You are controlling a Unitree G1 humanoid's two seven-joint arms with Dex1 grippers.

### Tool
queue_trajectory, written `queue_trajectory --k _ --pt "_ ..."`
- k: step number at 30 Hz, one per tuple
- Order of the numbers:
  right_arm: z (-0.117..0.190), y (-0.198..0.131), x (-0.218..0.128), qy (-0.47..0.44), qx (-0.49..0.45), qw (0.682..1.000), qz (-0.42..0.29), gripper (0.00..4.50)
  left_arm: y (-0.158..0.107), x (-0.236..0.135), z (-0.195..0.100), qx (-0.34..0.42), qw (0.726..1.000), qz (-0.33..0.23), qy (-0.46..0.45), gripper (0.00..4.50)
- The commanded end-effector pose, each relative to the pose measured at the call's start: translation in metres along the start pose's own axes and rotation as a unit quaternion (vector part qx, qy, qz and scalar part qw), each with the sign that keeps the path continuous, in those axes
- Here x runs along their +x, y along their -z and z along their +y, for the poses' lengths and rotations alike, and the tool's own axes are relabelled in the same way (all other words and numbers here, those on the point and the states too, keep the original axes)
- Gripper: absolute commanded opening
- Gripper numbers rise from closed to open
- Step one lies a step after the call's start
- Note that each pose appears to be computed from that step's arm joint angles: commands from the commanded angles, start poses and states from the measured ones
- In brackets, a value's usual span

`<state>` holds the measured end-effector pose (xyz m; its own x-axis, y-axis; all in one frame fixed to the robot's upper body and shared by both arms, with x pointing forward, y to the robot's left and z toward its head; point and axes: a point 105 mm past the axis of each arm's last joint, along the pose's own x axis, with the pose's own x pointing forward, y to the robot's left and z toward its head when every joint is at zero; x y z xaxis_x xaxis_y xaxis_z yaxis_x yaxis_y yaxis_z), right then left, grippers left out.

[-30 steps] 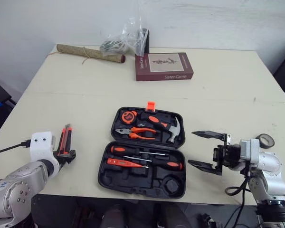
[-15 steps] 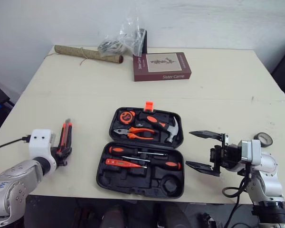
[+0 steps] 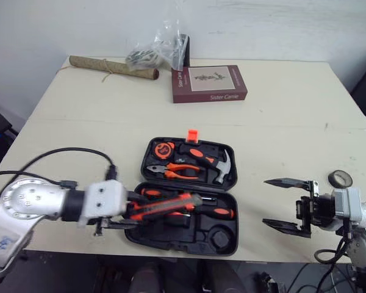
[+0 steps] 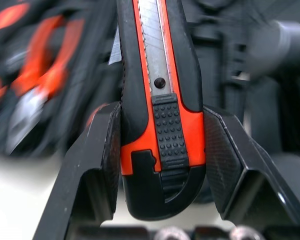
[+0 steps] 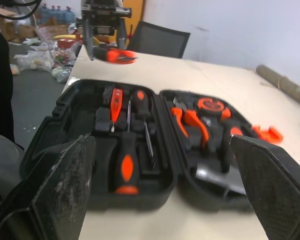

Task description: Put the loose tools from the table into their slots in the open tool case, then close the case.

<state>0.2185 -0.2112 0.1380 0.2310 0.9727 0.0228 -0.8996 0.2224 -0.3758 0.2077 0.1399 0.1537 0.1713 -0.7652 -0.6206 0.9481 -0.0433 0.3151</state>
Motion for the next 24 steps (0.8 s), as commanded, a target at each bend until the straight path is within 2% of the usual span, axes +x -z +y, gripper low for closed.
queue_trajectory --k 1,5,12,16,24 --pt "0.016 0.007 -0.008 -0.025 0.002 1.000 0.011 4.50 -0.002 0.021 -0.013 0.031 0.997 0.031 0.067 1.66" --pt "0.022 0.008 -0.014 -0.020 0.005 1.000 0.022 4.50 0.003 0.034 -0.011 0.035 0.995 0.060 0.072 1.66" --pt "0.026 0.000 -0.016 -0.018 -0.003 0.999 0.027 4.50 0.019 0.031 -0.006 0.050 0.988 0.123 0.078 1.66" --pt "0.026 -0.005 -0.012 -0.014 -0.007 0.999 0.029 4.50 0.021 0.030 -0.005 0.055 0.986 0.134 0.081 1.66" --pt "0.020 -0.015 0.005 -0.008 -0.013 1.000 0.026 4.50 0.016 0.035 -0.001 0.060 0.988 0.118 0.077 1.66"
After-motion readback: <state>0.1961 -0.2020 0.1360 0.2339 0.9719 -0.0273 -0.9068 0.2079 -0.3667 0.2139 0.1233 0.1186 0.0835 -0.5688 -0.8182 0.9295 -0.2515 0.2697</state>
